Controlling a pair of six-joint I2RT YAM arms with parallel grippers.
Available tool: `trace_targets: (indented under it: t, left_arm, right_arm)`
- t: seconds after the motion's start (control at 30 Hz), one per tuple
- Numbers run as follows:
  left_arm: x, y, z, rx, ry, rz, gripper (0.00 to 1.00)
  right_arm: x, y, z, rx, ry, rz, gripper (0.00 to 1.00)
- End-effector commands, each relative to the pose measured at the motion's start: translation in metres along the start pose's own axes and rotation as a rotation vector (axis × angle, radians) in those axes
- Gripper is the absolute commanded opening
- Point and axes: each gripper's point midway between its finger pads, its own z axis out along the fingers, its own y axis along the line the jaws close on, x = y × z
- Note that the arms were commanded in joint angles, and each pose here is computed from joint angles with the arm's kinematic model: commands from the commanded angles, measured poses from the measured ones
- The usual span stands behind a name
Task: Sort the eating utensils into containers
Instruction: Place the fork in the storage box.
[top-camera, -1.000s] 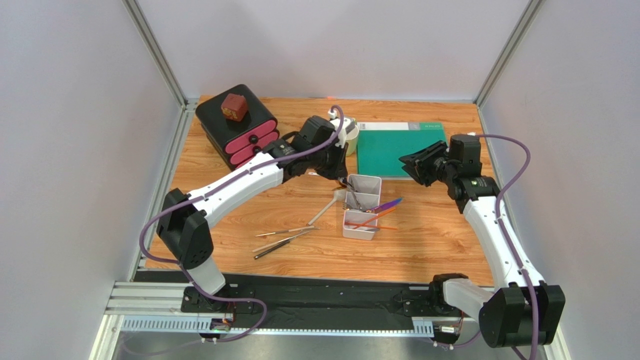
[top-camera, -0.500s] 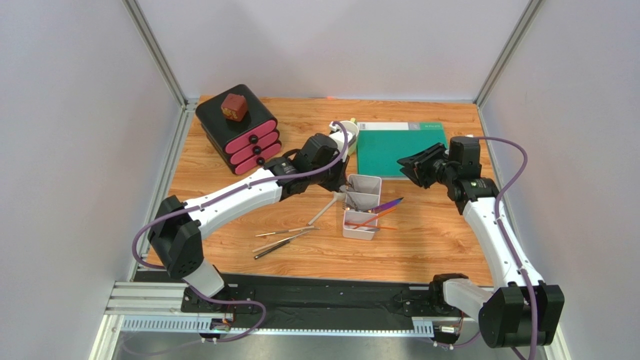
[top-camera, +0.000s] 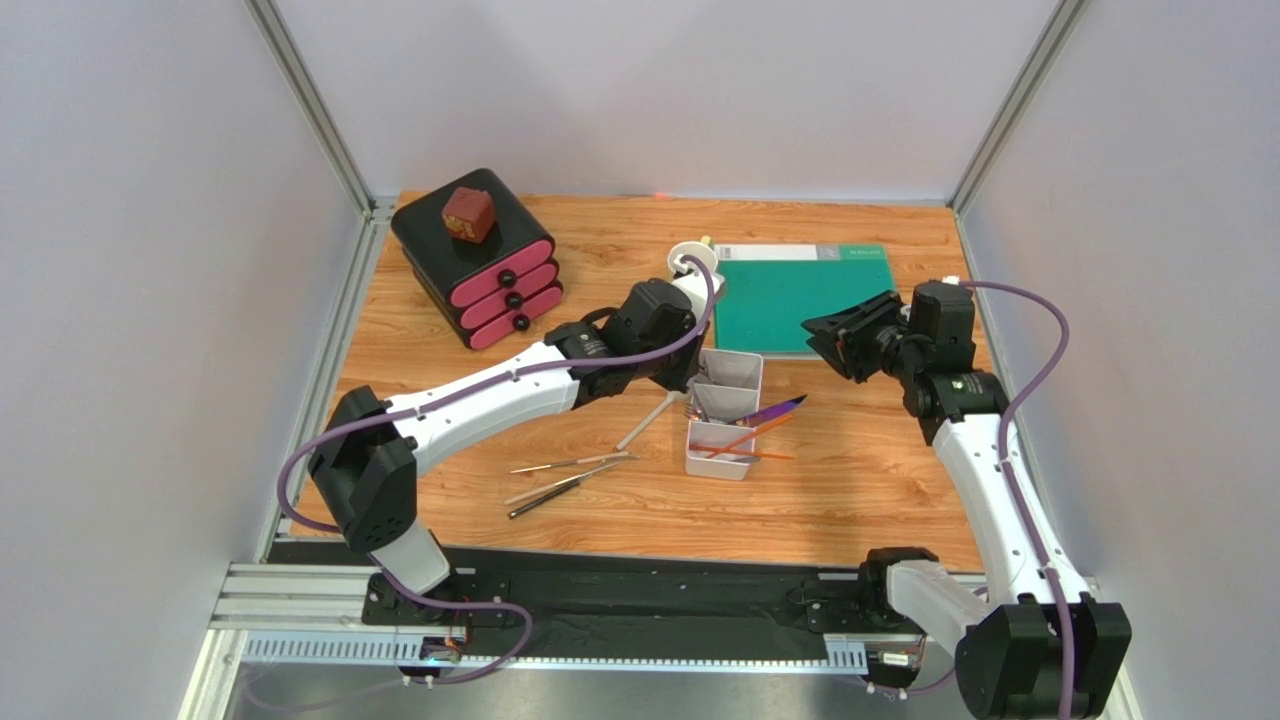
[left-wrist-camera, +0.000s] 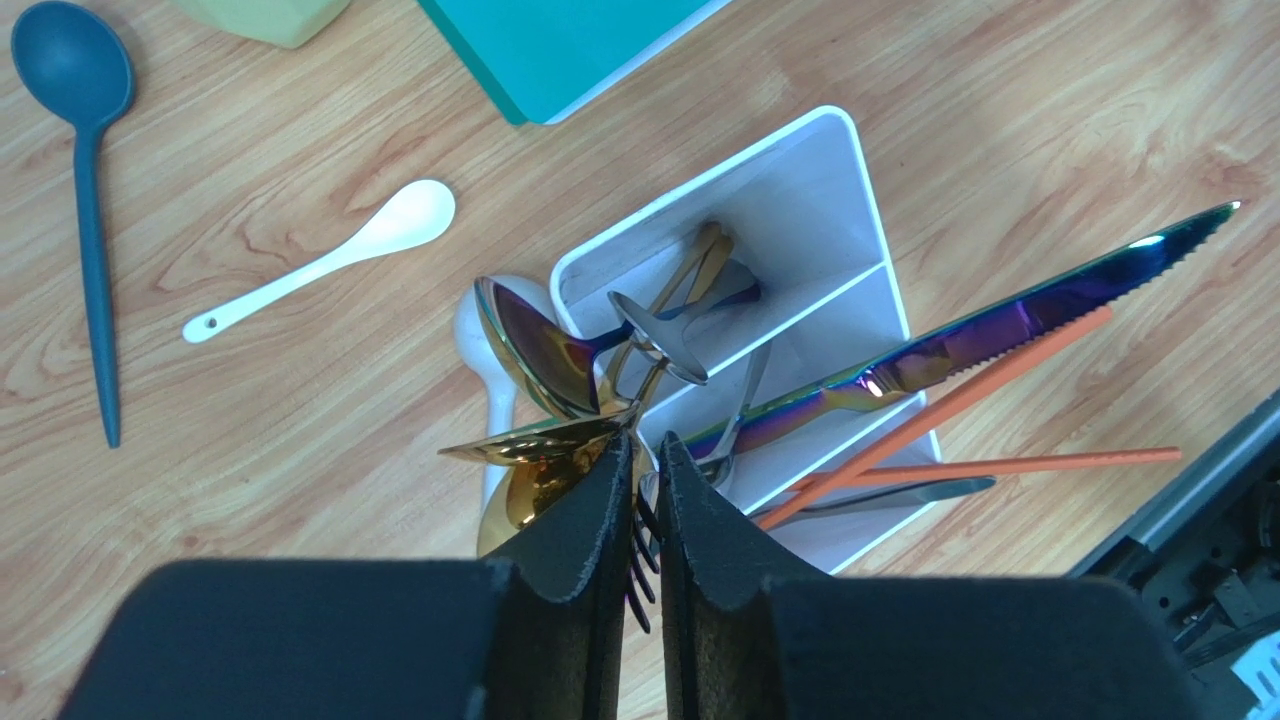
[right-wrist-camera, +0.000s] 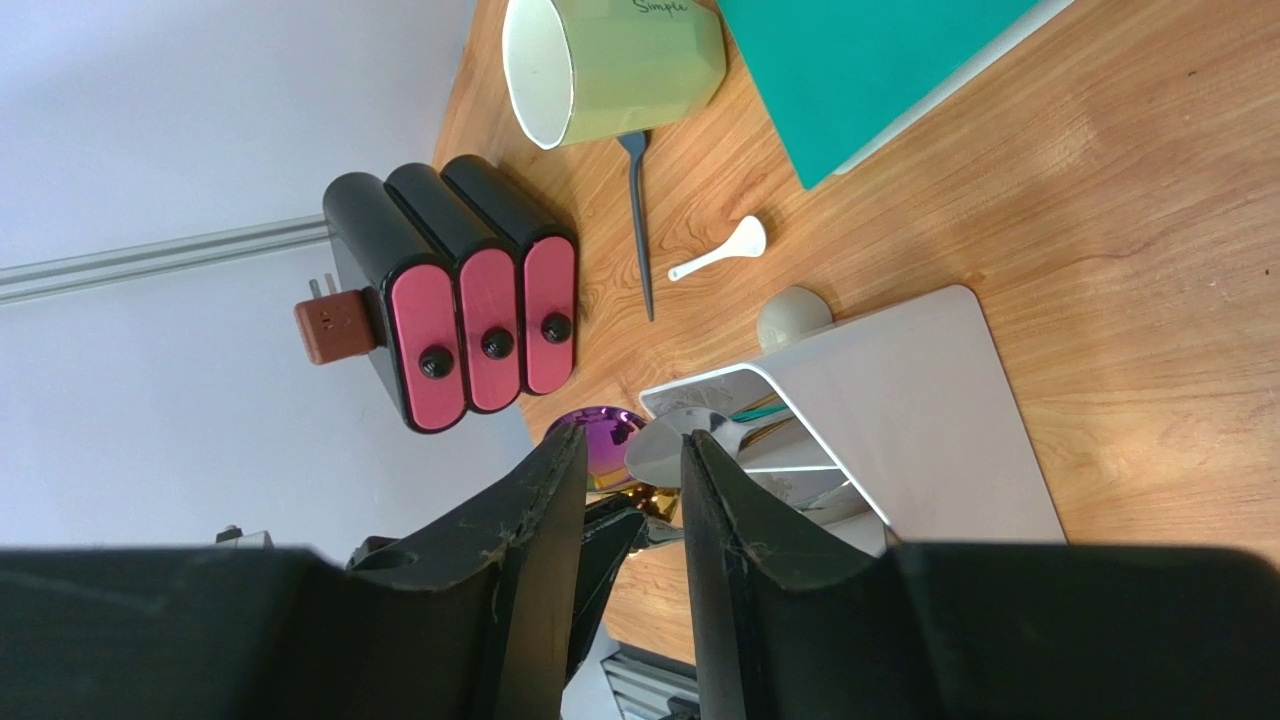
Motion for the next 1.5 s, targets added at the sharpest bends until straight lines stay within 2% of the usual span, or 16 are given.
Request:
trace_targets:
  t: [0.0,0.17,0.37,0.6,0.8,1.23,1.33,1.37,1.4,1.47]
  left_arm:
    - [-0.018,-0.002,0.000,-0.013,-0.055,0.023,0.17]
    - [-0.025,0.006,-0.010,-0.056,-0.085,0.024,0.23]
    - [-0.041,0.005,-0.029,-0.055,-0.126,0.033,0.24]
    - [-0.031,-0.005,-0.020,-0.003,-0.053,0.054,0.20]
    - [-0.021,0.000,-0.019,-0.022,-0.024,0.050,0.24]
    - [0.000,0.010,-0.008,-0.067,0.052,0.068,0.24]
    - [0.007,0.010,-0.004,-0.064,0.077,0.070,0.18]
    - [0.008,0.010,-0.003,-0.065,0.080,0.070,0.04]
    - [0.009,0.010,-0.003,-0.064,0.082,0.069,0.00]
    - [0.005,0.008,-0.005,-0.060,0.066,0.064,0.00]
  right_arm:
    - [-0.001,0.006,-0.005,-0.030,0.002,0.005,0.35]
    - [-0.001,0.003,-0.002,-0.022,0.007,0.013,0.34]
    - [0.000,0.000,0.001,-0.016,0.009,0.024,0.34]
    - [-0.001,0.001,0.005,-0.018,0.017,0.035,0.34]
    - [-0.002,0.001,0.006,-0.015,0.017,0.045,0.34]
    - [0.000,-0.004,0.009,-0.011,0.020,0.064,0.34]
    - [0.001,-0.006,0.009,-0.010,0.020,0.064,0.34]
    - [0.001,-0.007,0.009,-0.007,0.022,0.067,0.34]
    - [0.001,-0.007,0.010,-0.007,0.022,0.067,0.34]
    - [0.002,-0.008,0.010,-0.005,0.024,0.071,0.34]
